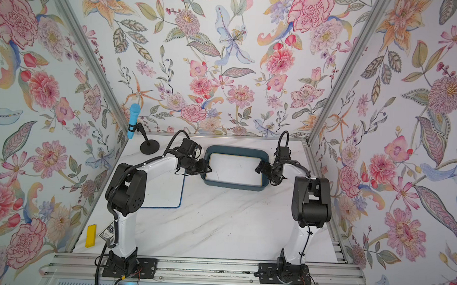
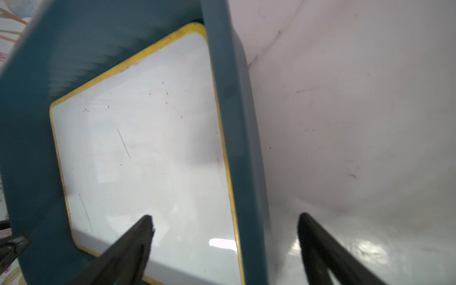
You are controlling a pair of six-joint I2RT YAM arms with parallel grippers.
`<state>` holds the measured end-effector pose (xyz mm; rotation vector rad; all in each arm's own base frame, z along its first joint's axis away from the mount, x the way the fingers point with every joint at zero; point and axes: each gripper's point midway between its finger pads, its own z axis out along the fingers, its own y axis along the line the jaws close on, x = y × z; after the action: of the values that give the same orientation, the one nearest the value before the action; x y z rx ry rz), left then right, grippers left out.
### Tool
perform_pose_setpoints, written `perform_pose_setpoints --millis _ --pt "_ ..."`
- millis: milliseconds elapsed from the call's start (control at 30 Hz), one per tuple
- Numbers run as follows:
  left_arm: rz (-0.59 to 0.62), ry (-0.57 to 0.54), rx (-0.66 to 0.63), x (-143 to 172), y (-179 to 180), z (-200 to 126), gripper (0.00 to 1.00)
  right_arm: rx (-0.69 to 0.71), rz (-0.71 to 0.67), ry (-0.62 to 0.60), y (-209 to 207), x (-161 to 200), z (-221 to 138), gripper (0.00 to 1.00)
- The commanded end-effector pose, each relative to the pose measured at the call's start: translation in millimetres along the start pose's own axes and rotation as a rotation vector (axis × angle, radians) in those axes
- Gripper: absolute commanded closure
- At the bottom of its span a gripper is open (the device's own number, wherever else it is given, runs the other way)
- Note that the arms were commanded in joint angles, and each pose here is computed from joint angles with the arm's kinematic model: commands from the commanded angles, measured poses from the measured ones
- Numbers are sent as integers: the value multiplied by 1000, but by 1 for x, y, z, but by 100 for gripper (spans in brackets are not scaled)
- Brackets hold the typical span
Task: Put the whiteboard into the storage box
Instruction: Move the storage box to the center of the board.
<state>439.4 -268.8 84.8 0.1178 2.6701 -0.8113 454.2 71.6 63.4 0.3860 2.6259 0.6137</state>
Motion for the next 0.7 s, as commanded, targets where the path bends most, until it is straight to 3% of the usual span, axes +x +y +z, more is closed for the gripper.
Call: perform_pose_setpoints --millis 0,100,233,400,667 --pt "34 -117 53 -27 -32 -48 16 -81 -43 -100 28 -33 -36 0" --pt "37 -172 0 -38 -27 -78 14 -117 -52 -131 41 -41 -51 0" --pt "-76 -197 -193 -32 37 -122 12 -129 -63 -193 52 -43 -82 0" --pt "-232 -198 -361 16 122 -155 12 -120 -79 -263 56 -20 -126 0" --pt "-357 -170 -503 79 188 -165 11 -87 -155 -234 62 57 -151 0"
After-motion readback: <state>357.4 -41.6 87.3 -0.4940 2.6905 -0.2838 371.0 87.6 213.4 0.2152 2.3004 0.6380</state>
